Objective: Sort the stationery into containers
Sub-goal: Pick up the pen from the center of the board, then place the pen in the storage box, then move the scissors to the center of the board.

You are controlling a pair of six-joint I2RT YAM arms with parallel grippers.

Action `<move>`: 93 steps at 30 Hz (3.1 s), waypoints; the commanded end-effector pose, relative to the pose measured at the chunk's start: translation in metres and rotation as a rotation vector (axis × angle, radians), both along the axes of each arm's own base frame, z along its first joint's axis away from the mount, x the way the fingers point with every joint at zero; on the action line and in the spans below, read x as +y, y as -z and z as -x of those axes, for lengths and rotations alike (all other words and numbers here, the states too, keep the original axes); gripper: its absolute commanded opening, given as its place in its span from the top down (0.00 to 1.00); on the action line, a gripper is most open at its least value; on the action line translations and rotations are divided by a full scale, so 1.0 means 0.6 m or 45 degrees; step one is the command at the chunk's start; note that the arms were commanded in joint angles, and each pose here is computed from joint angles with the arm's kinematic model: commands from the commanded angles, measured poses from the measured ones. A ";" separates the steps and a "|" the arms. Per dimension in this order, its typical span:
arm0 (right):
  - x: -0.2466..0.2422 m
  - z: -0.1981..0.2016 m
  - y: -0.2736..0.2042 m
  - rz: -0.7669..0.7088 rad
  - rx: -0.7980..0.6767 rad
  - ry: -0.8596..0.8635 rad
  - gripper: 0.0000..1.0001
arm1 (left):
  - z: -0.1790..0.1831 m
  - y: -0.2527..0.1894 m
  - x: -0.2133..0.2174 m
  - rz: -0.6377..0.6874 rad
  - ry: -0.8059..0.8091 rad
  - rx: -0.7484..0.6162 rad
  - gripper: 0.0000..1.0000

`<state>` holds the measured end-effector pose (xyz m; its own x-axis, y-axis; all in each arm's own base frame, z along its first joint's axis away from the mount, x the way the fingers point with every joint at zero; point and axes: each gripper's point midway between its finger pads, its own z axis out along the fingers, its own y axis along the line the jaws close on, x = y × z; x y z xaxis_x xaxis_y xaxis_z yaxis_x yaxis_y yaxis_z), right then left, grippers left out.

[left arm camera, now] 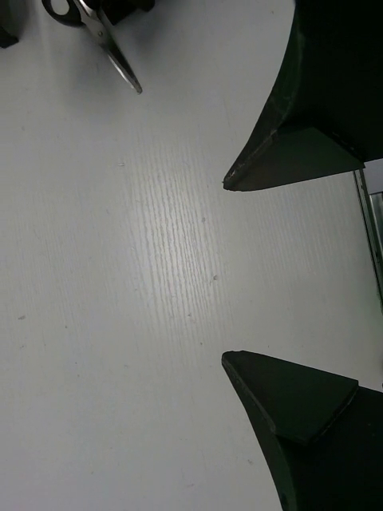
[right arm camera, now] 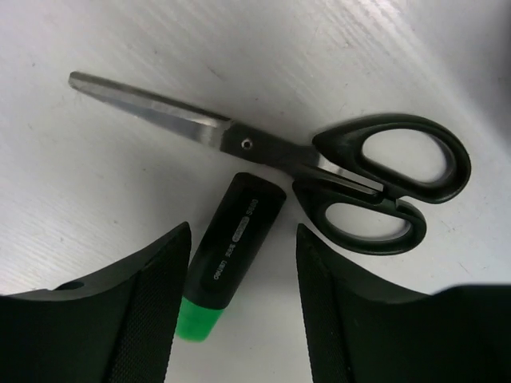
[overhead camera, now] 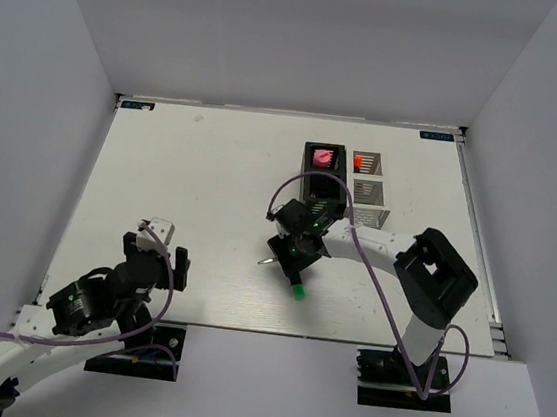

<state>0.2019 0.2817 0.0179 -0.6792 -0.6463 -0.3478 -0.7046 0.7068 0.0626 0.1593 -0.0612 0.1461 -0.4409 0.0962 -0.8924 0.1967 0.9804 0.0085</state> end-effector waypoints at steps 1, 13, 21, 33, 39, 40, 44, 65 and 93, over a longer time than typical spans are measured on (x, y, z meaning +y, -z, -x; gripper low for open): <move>0.011 -0.010 0.000 -0.004 -0.028 0.077 0.42 | -0.001 -0.005 0.010 0.011 -0.023 -0.037 0.08; -0.037 0.045 0.069 0.183 0.125 -0.024 1.00 | -0.001 -0.001 0.000 -0.001 0.016 -0.016 0.08; 0.056 0.088 -0.105 -0.304 0.179 -0.437 1.00 | -0.001 0.002 -0.003 -0.006 0.029 -0.006 0.08; -0.053 -0.242 -0.490 -0.236 -1.408 0.180 1.00 | -0.002 0.006 -0.002 -0.028 0.027 0.002 0.08; -0.155 -0.347 -0.525 -0.210 -1.686 0.511 1.00 | -0.002 0.012 -0.006 -0.054 0.042 0.021 0.08; -0.182 -0.372 -0.541 -0.217 -1.697 0.588 1.00 | -0.002 0.013 -0.007 -0.055 0.045 0.025 0.08; -0.207 -0.418 -0.497 -0.285 -1.498 0.669 1.00 | -0.001 0.016 -0.007 -0.066 0.048 0.036 0.08; -0.252 -0.521 -0.363 -0.930 -1.247 0.621 1.00 | 0.000 0.018 -0.009 -0.073 0.057 0.042 0.08; -0.172 -0.197 -0.369 -1.129 -0.087 0.136 0.90 | -0.045 0.024 -0.288 -0.166 0.791 0.258 0.31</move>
